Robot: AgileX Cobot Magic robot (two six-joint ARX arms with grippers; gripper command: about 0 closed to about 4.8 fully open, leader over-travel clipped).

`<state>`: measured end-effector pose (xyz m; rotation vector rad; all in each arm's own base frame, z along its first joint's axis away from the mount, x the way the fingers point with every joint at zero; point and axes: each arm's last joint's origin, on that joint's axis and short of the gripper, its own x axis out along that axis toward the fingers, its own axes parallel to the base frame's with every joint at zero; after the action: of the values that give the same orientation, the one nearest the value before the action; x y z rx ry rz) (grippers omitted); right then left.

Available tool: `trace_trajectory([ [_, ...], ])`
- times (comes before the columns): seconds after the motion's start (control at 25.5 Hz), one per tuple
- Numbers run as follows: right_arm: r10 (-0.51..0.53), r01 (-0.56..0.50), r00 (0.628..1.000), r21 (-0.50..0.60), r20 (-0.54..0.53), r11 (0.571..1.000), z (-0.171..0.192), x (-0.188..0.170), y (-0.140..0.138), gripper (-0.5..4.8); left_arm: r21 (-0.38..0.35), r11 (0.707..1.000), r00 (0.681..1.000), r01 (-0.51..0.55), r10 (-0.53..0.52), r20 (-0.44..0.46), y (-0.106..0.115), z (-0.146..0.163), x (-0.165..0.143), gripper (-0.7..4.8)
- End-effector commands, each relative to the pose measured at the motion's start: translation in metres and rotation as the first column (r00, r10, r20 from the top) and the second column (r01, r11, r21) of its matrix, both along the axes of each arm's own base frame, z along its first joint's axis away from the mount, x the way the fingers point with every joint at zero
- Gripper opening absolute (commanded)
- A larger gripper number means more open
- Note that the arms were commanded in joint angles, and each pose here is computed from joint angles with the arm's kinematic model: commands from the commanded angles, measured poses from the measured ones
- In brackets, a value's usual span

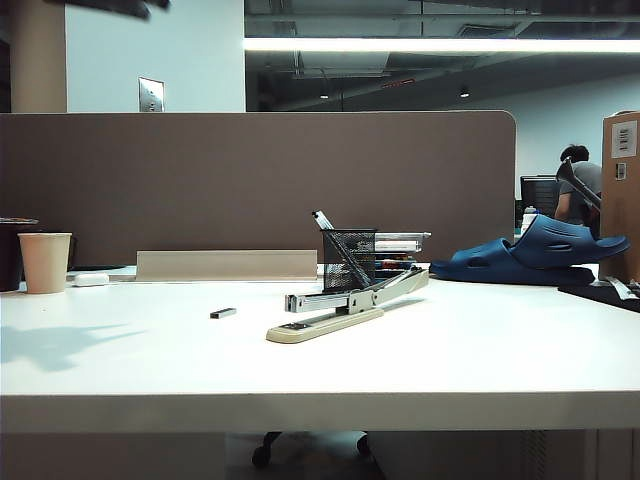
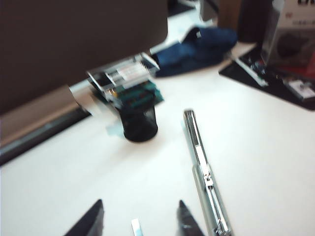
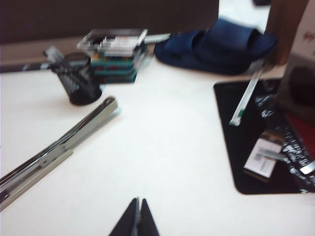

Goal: Pick up a set of staples and put them into the open stapler.

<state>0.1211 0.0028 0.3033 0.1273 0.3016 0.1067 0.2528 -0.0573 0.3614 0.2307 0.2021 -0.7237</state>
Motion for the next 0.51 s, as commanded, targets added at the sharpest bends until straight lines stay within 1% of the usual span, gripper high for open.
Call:
trace_trajectory([
  [0.04, 0.031, -0.030, 0.999, 0.012, -0.035, 0.999, 0.007, 0.015, 0.001, -0.05, 0.029, 1.000, 0.999, -0.011, 0.012, -0.040, -0.007, -0.013, 0.015, 1.89],
  [0.16, 0.037, -0.036, 0.997, 0.015, -0.075, 0.999, 0.009, 0.029, 0.001, -0.05, 0.050, 0.999, 0.995, -0.020, 0.025, -0.101, -0.012, -0.030, 0.031, 1.94],
  [0.2, 0.049, -0.048, 0.995, 0.021, -0.088, 0.999, 0.009, 0.033, 0.002, -0.05, 0.054, 0.998, 0.993, -0.018, 0.024, -0.118, -0.013, -0.035, 0.036, 2.09],
  [0.24, 0.061, -0.059, 0.993, 0.027, -0.105, 0.998, 0.009, 0.038, 0.002, -0.05, 0.058, 0.998, 0.991, -0.016, 0.024, -0.135, -0.015, -0.042, 0.042, 2.49],
  [0.27, 0.072, -0.069, 0.990, 0.032, -0.118, 0.997, 0.009, 0.042, 0.002, -0.05, 0.060, 0.998, 0.989, -0.015, 0.024, -0.146, -0.016, -0.048, 0.047, 2.78],
  [0.31, 0.077, -0.072, 0.986, 0.036, -0.150, 0.997, 0.007, 0.052, 0.002, -0.05, 0.065, 0.998, 0.985, -0.014, 0.025, -0.169, -0.018, -0.060, 0.058, 2.97],
  [0.35, 0.083, -0.077, 0.983, 0.041, -0.164, 0.996, 0.005, 0.055, 0.002, -0.05, 0.066, 0.998, 0.984, -0.013, 0.025, -0.178, -0.019, -0.066, 0.062, 2.97],
  [0.43, 0.134, -0.122, 0.970, 0.070, -0.203, 0.990, -0.001, 0.068, 0.004, -0.05, 0.066, 0.998, 0.975, -0.016, 0.030, -0.219, -0.022, -0.084, 0.076, 2.97],
  [0.47, 0.136, -0.122, 0.965, 0.074, -0.225, 0.990, -0.005, 0.073, 0.004, -0.05, 0.064, 0.998, 0.968, -0.020, 0.035, -0.250, -0.023, -0.096, 0.083, 3.03],
  [0.51, 0.136, -0.121, 0.962, 0.075, -0.236, 0.990, -0.007, 0.076, 0.004, -0.05, 0.057, 0.998, 0.964, -0.025, 0.039, -0.264, -0.024, -0.101, 0.087, 3.10],
])
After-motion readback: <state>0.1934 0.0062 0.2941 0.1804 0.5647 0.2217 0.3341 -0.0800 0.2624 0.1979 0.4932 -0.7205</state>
